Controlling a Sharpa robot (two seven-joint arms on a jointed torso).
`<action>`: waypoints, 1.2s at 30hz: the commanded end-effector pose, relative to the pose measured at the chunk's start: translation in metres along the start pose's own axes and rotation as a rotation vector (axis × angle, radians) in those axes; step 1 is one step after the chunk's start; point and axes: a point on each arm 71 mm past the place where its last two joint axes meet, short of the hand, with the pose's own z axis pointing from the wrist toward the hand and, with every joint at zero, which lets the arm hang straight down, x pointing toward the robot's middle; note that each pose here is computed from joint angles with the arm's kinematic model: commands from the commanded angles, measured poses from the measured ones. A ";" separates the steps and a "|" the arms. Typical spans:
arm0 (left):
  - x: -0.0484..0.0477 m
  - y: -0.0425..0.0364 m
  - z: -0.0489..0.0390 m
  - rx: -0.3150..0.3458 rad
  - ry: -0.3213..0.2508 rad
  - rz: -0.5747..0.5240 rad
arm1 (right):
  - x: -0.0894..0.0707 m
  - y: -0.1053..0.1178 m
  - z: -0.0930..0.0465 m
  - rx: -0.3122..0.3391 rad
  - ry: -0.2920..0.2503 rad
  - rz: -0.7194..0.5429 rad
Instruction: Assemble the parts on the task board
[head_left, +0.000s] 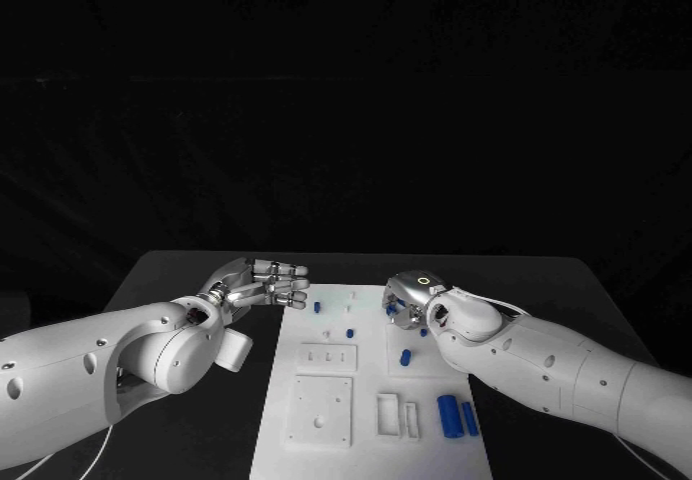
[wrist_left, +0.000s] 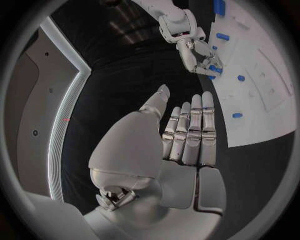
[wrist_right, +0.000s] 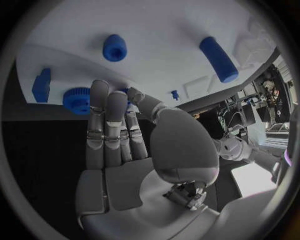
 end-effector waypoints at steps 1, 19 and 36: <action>0.0025 -0.0022 0.0007 0.010 0.019 -0.001 | -0.007 0.003 0.000 0.002 -0.089 -0.001; 0.0054 -0.0022 0.0020 0.007 0.027 -0.001 | -0.019 0.035 0.014 -0.012 -0.178 0.041; 0.0149 -0.0051 0.0043 0.012 0.054 0.000 | -0.016 0.049 0.031 0.011 -0.186 0.048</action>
